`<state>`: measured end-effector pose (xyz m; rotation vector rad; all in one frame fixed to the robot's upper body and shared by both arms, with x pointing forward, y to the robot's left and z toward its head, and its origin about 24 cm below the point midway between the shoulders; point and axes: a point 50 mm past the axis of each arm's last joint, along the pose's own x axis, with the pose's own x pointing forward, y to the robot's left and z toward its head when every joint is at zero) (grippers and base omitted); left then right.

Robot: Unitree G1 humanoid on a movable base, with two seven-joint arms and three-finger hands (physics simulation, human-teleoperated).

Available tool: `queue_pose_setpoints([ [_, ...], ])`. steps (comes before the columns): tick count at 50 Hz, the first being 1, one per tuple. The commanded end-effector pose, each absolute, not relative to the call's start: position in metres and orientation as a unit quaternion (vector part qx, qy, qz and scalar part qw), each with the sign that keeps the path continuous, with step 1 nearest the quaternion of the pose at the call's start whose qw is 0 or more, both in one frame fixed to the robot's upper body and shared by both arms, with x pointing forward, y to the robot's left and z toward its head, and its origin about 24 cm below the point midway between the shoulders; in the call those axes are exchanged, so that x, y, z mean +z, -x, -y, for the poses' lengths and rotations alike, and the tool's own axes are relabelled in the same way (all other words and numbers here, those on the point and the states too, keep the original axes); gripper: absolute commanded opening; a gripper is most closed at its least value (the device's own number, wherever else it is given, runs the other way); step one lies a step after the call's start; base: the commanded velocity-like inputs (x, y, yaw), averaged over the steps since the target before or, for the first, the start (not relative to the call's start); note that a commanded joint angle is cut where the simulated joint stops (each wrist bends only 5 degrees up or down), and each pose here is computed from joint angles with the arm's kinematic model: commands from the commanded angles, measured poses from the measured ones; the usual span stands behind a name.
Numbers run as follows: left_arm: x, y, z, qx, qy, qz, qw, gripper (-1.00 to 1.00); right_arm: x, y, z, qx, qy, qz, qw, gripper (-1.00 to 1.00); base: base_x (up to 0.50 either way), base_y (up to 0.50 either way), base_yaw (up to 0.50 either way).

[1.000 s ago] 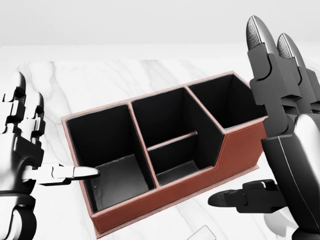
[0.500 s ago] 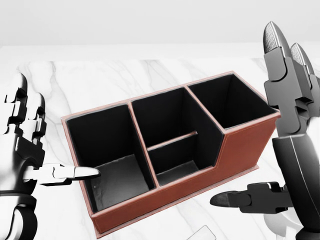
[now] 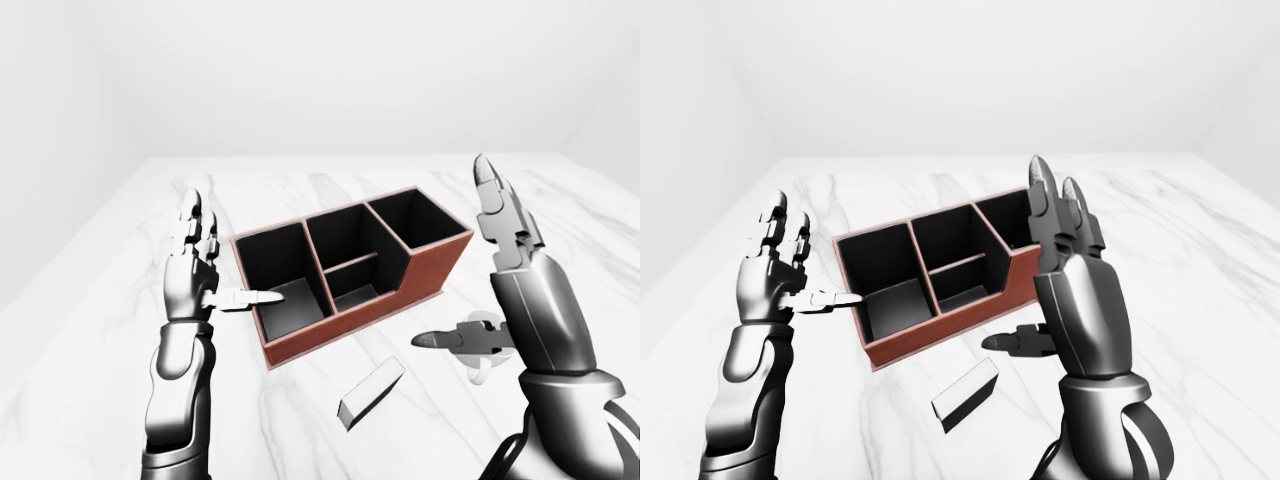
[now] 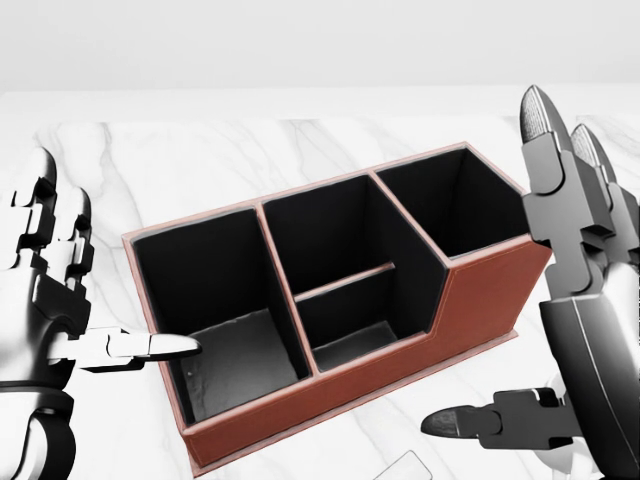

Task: Pick up the book and place it in the front compartment of the caddy.

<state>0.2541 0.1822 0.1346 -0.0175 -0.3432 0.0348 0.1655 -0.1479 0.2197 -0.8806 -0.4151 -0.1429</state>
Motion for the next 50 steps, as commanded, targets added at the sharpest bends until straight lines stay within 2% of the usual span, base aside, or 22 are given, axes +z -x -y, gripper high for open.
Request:
queue_pose_setpoints([
  [1,0.134,-0.254,-0.182,0.017,0.008,0.169,0.985,1.0,0.218,-0.163,0.148,-0.065,0.439,0.203,0.873,1.0,0.0,0.0,0.0],
  [11,0.135,-0.254,-0.182,0.018,0.008,0.171,0.985,1.0,0.218,-0.161,0.146,-0.06,0.461,0.213,0.859,1.0,0.0,0.0,0.0],
  [50,0.135,-0.255,-0.183,0.019,0.008,0.17,0.985,1.0,0.2,-0.155,0.15,-0.043,0.46,0.161,0.872,1.0,0.0,0.0,0.0],
])
